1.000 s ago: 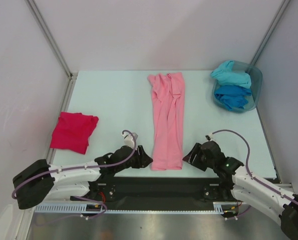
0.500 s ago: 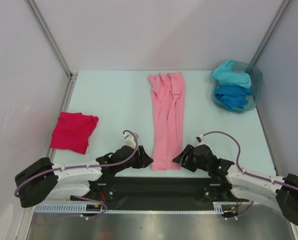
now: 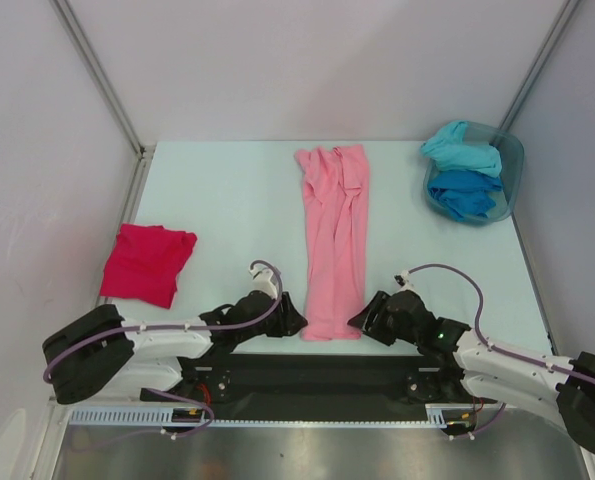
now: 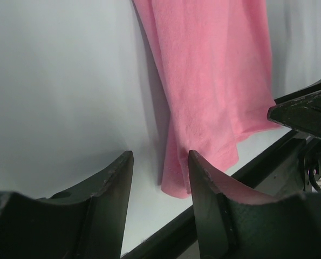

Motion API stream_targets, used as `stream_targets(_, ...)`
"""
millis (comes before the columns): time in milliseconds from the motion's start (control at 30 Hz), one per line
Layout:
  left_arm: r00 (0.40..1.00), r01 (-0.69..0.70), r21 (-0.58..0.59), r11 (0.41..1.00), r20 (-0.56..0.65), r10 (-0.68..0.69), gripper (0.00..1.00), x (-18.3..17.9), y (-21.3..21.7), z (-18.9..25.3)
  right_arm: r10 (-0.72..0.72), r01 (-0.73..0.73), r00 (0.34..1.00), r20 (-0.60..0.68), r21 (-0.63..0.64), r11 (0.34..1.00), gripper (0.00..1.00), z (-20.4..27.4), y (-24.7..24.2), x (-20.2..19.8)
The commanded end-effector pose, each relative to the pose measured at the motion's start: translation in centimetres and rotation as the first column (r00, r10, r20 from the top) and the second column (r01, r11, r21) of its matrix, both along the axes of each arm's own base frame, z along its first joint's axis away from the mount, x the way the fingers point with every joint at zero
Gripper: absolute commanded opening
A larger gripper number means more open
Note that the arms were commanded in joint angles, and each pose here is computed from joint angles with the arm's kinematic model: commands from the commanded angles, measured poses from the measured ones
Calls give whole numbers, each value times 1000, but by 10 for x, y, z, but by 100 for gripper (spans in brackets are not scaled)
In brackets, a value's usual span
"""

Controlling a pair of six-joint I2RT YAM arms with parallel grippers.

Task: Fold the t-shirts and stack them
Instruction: Fold the tshirt

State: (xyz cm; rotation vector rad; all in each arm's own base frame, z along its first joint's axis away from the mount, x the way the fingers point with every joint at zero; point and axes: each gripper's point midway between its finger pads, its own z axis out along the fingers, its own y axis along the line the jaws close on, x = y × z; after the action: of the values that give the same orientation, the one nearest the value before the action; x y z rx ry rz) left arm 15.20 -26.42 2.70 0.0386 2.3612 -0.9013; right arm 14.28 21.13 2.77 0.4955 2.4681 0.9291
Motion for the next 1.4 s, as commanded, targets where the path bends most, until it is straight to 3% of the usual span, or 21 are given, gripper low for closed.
stream_targets(0, 1000, 1, -70, 998, 28, 1, 51, 11, -18, 19, -27, 13, 996, -83, -163, 986, 54, -34, -32, -17)
stream_targets(267, 1000, 11, -79, 997, 10, -10, 49, 10, -24, 15, -21, 6, 995, -93, -160, 987, 52, -35, -29, -16)
stream_targets(433, 1000, 24, -85, 996, -3, -24, 46, 9, -30, 12, -19, 3, 995, -97, -161, 987, 43, -36, -27, -14)
stream_targets(533, 999, 31, -97, 995, -15, -32, 36, 9, -34, 11, -20, 3, 995, -101, -166, 986, 33, -38, -28, -14)
stream_targets(667, 999, 37, -104, 994, -29, -40, 13, 7, -37, 7, -30, 12, 995, -99, -171, 985, 17, -37, -32, -12)
stream_targets(833, 998, 36, -107, 994, -41, -41, 5, 5, -36, 6, -37, 22, 995, -93, -166, 986, 3, -33, -36, -8)
stream_targets(1367, 998, 43, -140, 989, -38, -49, 1, -6, -43, 46, -32, 20, 997, -76, -157, 987, 0, -8, -38, -7)
